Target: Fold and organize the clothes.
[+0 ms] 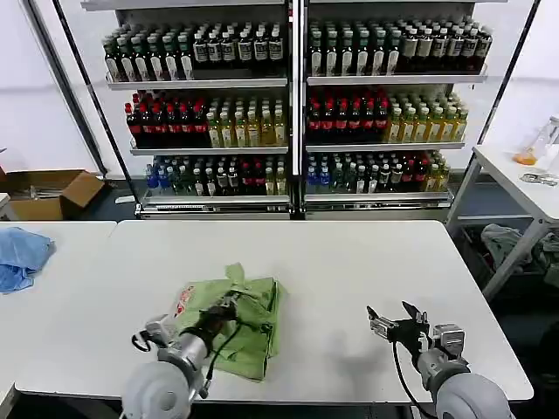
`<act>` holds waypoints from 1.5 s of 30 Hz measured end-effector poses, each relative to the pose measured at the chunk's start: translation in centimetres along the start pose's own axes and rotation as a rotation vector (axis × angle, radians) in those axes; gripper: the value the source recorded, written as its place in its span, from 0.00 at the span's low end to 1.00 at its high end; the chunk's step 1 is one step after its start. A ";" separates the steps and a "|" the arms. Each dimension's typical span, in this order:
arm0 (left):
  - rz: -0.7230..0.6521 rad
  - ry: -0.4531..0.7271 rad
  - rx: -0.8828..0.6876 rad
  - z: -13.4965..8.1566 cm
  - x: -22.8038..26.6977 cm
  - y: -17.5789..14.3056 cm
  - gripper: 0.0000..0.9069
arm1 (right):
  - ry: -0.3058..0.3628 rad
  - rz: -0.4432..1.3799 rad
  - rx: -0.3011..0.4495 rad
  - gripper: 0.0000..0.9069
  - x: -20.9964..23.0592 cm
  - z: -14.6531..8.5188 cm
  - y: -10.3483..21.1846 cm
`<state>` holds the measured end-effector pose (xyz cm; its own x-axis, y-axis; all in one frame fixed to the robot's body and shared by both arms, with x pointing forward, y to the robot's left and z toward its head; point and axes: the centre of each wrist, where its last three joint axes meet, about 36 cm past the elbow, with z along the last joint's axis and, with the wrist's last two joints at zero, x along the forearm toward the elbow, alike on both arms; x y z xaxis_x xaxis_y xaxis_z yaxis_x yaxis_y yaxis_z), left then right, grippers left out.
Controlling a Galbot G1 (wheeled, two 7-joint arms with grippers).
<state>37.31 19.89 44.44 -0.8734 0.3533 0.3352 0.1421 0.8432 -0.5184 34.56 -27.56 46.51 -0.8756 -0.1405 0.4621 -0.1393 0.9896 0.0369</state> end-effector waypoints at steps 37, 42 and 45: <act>-0.254 -0.011 -0.198 -1.2 1.7 10.1 1.00 | -0.003 -0.001 0.006 1.00 -0.6 0.1 -0.1; -0.272 0.017 -0.166 -0.5 1.1 11.4 1.00 | -0.006 0.002 0.008 1.00 -0.6 0.0 -0.2; -0.269 0.027 -0.145 -0.2 0.9 11.8 0.49 | -0.008 0.002 0.008 1.00 -0.5 -0.1 -0.2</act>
<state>38.32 30.20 38.80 -0.8763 0.1183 0.4671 -0.0260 0.9564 -0.2910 35.10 -27.68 46.32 -0.8796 -0.1386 0.4550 -0.1412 0.9896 0.0286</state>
